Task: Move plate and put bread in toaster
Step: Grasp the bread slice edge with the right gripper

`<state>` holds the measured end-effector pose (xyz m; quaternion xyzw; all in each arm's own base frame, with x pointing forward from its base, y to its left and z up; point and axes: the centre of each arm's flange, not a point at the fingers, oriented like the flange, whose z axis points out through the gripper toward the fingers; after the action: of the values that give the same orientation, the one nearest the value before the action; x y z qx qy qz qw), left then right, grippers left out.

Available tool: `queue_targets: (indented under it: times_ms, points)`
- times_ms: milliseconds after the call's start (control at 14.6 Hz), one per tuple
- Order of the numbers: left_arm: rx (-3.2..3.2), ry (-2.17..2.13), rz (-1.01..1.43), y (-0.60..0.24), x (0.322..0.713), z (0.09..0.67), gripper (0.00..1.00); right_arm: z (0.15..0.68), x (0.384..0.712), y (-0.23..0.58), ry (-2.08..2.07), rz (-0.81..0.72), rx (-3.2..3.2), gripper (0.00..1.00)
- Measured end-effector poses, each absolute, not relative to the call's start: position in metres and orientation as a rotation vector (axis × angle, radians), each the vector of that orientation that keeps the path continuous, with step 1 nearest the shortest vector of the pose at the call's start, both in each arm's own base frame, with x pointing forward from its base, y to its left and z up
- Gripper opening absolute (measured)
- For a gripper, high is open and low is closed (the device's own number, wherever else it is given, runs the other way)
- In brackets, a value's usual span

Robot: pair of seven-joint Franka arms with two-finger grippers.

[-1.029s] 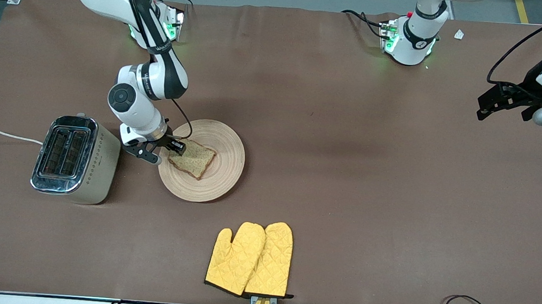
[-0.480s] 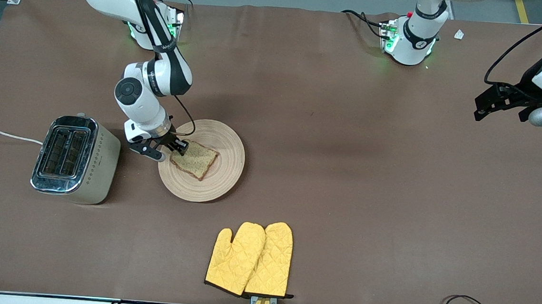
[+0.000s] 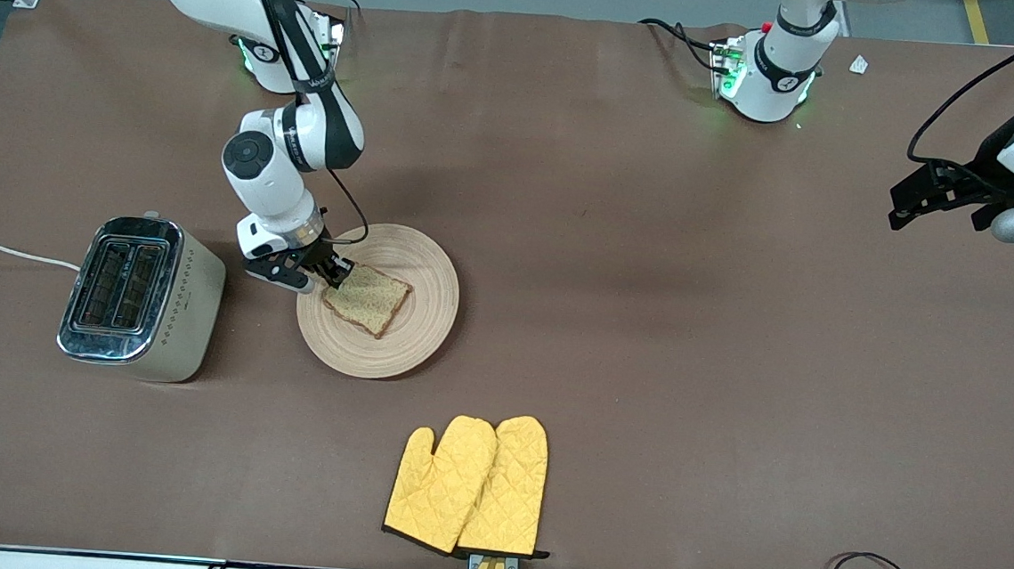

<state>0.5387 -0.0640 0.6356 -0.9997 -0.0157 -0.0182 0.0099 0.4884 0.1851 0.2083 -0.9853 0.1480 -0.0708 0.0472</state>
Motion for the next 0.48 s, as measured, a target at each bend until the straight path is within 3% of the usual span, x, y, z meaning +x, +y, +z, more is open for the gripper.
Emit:
queue_targets:
  times_ms: [137, 480]
  points:
    - [-3.121, -0.049, -0.057, -0.064, 0.539, 0.636, 1.0, 0.209, 0.488, 0.186, 0.443, -0.185, -3.014, 0.04]
    - [-3.121, -0.049, -0.057, -0.064, 0.539, 0.636, 1.0, 0.235, 0.506, 0.191, 0.412, 0.056, -3.043, 0.04]
